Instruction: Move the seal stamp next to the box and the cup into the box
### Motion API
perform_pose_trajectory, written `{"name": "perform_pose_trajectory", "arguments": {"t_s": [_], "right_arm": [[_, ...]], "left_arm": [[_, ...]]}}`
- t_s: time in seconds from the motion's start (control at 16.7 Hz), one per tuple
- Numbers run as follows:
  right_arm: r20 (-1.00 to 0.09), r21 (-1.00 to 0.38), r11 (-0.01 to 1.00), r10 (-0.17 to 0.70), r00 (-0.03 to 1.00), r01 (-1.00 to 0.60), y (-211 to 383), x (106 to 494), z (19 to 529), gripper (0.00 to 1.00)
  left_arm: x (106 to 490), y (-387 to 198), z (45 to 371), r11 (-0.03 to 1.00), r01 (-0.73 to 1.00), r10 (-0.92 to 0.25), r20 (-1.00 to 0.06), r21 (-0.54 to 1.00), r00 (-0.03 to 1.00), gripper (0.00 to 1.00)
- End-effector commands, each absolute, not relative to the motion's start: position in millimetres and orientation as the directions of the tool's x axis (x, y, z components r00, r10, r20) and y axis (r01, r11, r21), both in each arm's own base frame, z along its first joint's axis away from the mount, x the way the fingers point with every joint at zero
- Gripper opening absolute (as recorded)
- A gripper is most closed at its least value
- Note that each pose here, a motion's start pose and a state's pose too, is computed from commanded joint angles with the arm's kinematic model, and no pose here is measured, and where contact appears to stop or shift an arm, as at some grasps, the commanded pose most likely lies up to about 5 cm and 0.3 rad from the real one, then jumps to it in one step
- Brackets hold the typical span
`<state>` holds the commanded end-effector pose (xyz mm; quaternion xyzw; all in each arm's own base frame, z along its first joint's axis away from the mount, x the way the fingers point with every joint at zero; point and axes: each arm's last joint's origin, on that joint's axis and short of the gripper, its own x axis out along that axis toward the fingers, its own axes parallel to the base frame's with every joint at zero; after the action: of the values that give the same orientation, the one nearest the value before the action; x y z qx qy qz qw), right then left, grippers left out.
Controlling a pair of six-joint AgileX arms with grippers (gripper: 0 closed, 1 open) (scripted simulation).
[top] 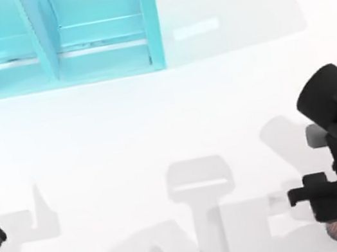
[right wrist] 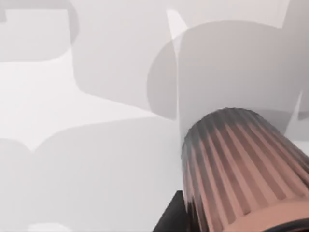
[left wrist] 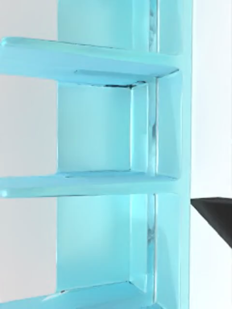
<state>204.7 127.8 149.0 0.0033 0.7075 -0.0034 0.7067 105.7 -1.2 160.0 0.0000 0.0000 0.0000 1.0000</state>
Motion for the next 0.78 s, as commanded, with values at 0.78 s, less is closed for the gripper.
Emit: {"name": "perform_pose_trajectory", "arguments": {"t_s": [0.78], "right_arm": [[-1.0,-0.003,1.0,-0.003,-0.013,0.017,80.9,216.9,196.2,0.0]], "left_arm": [[105.7,-1.2,160.0,1.0,0.0,0.0,0.0,0.0,1.0,1.0]]}}
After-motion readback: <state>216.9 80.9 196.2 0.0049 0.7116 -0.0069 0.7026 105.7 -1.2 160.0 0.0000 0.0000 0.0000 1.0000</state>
